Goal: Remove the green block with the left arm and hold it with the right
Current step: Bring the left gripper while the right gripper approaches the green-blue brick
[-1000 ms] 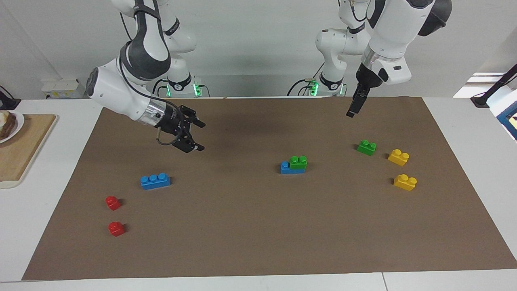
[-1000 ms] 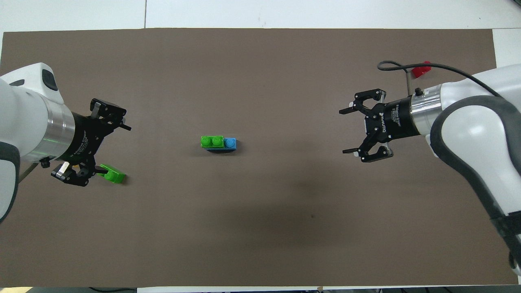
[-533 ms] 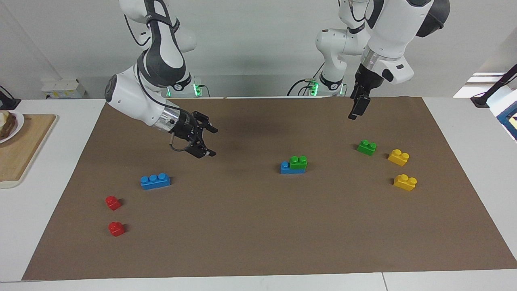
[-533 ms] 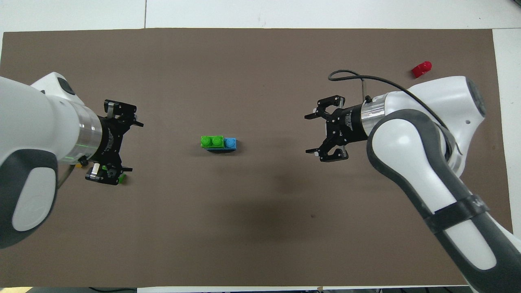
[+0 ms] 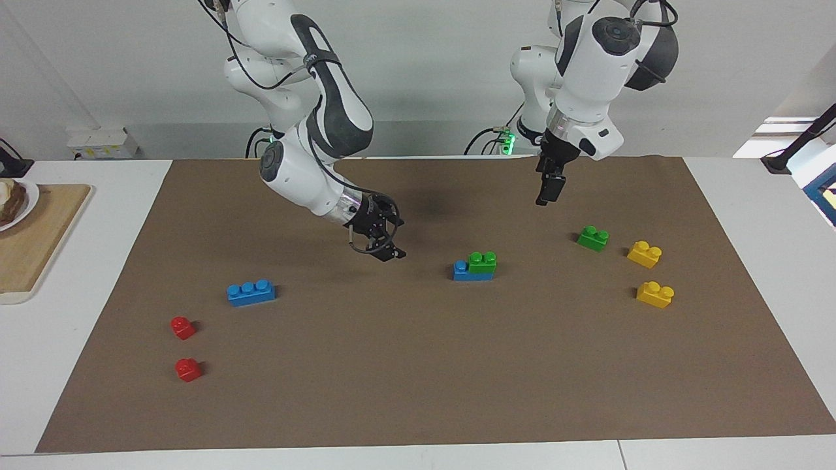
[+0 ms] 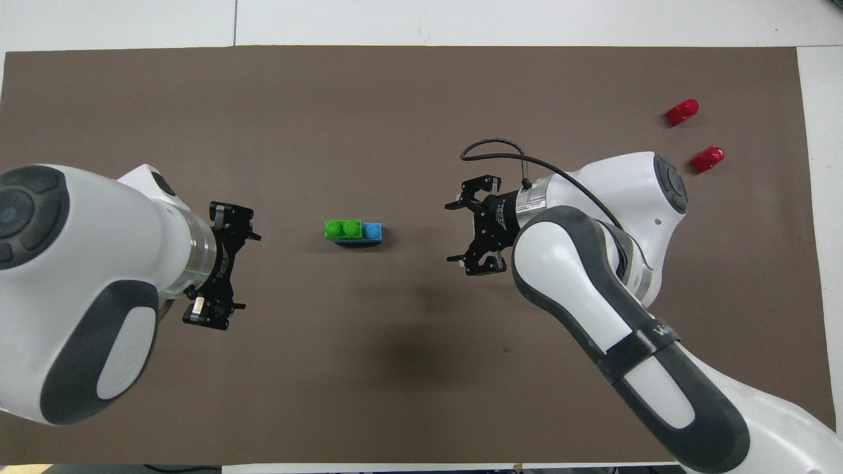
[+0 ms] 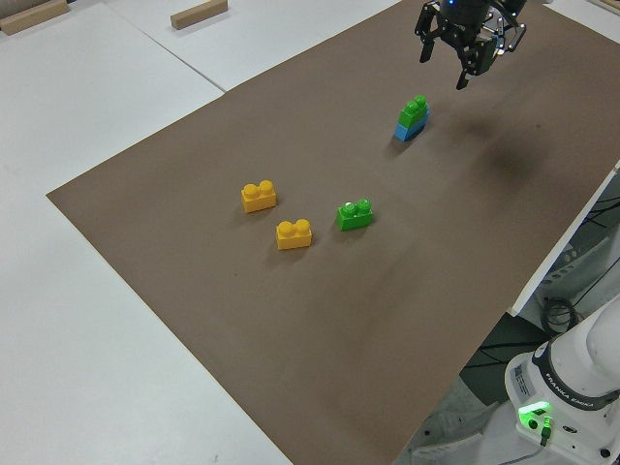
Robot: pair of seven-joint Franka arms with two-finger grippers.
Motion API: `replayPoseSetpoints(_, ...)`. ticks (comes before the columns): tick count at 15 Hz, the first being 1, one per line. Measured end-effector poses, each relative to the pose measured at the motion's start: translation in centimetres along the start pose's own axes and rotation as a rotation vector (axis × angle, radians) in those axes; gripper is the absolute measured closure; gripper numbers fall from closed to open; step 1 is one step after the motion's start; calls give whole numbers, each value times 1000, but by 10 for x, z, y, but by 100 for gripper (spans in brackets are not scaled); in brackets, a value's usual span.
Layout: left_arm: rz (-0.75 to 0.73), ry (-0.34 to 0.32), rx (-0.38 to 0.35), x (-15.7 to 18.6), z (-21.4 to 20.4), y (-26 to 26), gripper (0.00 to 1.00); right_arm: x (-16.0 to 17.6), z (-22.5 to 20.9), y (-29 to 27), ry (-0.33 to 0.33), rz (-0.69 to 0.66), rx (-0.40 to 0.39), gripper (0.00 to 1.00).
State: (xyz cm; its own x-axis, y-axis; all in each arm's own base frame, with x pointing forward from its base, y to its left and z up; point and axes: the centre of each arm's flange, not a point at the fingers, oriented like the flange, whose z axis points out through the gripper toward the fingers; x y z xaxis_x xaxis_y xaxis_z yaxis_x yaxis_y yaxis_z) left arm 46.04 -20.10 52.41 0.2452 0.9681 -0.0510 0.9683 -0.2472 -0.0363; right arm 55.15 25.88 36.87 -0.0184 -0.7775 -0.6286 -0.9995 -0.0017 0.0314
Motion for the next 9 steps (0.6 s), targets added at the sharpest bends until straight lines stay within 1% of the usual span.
replayPoseSetpoints(2, -23, 5, 3, -19, 11, -15, 0, -2, 18, 1, -11, 20, 16, 8)
replayPoseSetpoints(4, -39, 5, -4, -31, 14, -23, 0, 0, 32, 0, -21, 44, 24, 10)
replayPoseSetpoints(7, -60, 1, -25, -42, 24, -25, 0, -11, 49, -3, -42, 53, 42, 10)
replayPoseSetpoints(8, -69, -2, -38, -43, 30, -24, 0, -16, 55, -4, -45, 53, 51, 8)
replayPoseSetpoints(9, -78, -5, -50, -44, 36, -23, 0, -20, 62, -4, -43, 47, 60, 10)
